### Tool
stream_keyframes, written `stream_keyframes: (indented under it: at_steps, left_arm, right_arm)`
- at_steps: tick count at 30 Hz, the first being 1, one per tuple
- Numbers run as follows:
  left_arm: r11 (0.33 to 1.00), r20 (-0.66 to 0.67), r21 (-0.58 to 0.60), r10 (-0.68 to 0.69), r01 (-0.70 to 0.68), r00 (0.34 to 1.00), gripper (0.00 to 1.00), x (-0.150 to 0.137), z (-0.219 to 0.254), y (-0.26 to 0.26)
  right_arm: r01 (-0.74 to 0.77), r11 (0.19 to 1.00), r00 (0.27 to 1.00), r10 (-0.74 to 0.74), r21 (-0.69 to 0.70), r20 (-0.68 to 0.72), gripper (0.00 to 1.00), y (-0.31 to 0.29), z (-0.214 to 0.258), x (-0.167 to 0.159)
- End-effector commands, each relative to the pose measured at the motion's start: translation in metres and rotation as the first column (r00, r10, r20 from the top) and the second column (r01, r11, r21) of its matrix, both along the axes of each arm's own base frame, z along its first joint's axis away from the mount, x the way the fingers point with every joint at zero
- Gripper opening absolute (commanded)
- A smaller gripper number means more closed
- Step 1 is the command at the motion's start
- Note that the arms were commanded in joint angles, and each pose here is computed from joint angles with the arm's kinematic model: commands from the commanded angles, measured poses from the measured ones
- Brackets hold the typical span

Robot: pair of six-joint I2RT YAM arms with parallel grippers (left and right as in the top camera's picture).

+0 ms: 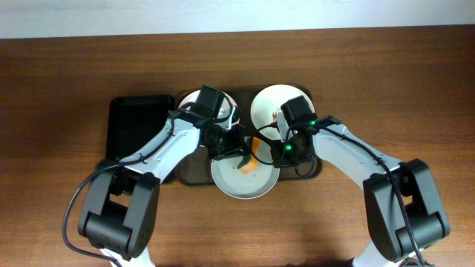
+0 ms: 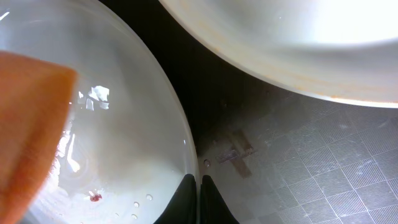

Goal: Clean dirty plates on tray and stack at the side
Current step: 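Scrub the front plate with the sponge while the right gripper holds it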

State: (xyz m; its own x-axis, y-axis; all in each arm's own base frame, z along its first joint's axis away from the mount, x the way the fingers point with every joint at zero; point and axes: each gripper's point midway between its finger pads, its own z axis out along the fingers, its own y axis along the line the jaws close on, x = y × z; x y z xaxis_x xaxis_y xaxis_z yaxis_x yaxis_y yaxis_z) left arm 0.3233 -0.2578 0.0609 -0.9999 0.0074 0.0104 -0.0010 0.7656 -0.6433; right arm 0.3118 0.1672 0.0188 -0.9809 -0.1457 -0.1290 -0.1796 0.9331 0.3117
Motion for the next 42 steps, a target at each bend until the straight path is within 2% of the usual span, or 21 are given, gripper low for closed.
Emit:
stream_keyframes:
  at_steps: [1,18,19,23,29,36,42]
  left_arm:
    - [1.0,-0.086,-0.015,0.01,-0.012,0.996,0.0,-0.015,-0.009,-0.014]
    - [0.995,-0.173,0.065,0.091,-0.081,0.981,0.0,-0.041,-0.048,0.002]
    - [0.994,-0.165,0.075,0.094,-0.083,0.982,0.0,-0.04,-0.049,0.004]
    - [0.962,-0.048,0.238,0.148,-0.133,0.988,0.0,-0.019,-0.066,0.037]
    - [0.959,-0.004,0.245,0.147,-0.142,0.989,0.0,-0.005,-0.063,0.059]
    - [0.946,0.051,0.315,0.065,-0.078,0.997,0.0,-0.007,-0.06,0.074]
    - [0.933,0.188,0.355,-0.02,-0.049,0.982,0.0,0.003,-0.022,0.083]
  right_arm:
    - [0.002,1.0,1.0,-0.001,-0.004,0.012,0.04,0.002,0.005,0.005]
    - [0.002,1.0,1.0,-0.001,-0.005,0.009,0.04,0.002,0.004,0.004]
    - [0.002,1.0,1.0,-0.001,-0.005,0.009,0.04,0.002,0.004,0.004]
    - [0.002,1.0,1.0,-0.002,-0.008,0.002,0.04,0.001,0.004,0.002]
    - [0.004,1.0,1.0,-0.004,-0.026,-0.01,0.04,-0.002,0.003,-0.001]
    - [0.006,0.999,1.0,-0.007,-0.045,-0.02,0.04,-0.006,0.001,-0.003]
    - [0.006,0.999,1.0,-0.007,-0.047,-0.026,0.04,-0.007,0.001,-0.005]
